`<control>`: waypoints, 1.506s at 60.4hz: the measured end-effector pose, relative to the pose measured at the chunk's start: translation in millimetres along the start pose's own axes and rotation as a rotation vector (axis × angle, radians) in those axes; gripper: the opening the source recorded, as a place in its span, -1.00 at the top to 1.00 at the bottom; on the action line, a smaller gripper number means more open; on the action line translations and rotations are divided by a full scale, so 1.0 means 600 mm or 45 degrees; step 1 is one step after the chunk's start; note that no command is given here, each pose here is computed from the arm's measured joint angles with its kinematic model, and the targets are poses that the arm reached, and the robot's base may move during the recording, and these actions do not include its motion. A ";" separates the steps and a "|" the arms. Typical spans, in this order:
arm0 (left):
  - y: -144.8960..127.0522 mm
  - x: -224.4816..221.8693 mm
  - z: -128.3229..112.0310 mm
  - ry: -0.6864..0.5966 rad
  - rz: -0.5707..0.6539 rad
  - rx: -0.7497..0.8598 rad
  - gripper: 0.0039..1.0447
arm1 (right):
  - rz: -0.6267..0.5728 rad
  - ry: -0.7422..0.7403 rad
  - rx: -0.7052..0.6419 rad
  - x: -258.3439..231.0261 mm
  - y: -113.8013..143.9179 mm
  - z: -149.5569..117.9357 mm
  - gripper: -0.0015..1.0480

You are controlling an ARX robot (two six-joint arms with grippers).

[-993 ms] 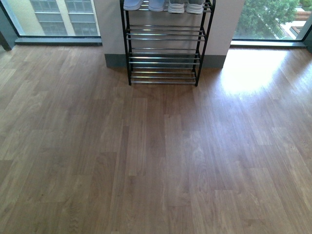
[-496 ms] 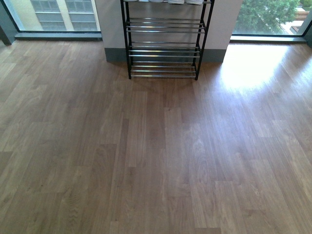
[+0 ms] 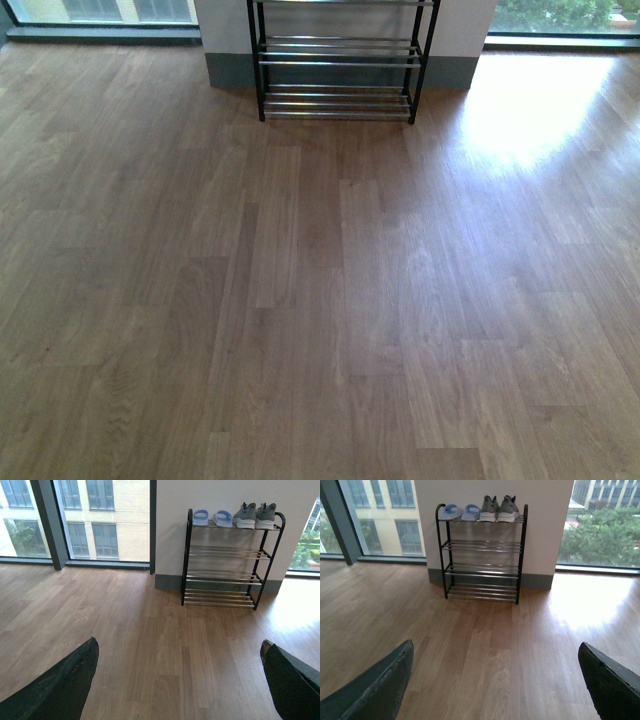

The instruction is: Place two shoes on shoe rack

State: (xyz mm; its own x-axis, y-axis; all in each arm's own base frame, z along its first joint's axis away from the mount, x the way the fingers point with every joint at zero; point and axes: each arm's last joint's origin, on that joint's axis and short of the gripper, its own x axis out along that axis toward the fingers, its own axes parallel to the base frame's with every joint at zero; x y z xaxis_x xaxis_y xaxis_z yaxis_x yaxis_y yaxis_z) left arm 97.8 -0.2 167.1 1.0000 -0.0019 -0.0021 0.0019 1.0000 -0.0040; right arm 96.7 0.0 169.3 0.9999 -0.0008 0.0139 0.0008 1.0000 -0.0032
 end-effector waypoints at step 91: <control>0.000 0.000 0.000 0.000 0.000 0.000 -0.83 | 0.000 0.000 0.001 0.000 0.000 0.000 -0.82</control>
State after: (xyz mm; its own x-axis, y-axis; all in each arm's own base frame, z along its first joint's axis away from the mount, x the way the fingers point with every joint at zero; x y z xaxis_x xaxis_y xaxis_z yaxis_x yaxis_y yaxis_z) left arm 97.8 -0.2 167.1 1.0000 -0.0019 -0.0017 0.0019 1.0000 -0.0040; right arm 96.7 0.0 169.3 0.9999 -0.0008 0.0139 0.0008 1.0000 -0.0025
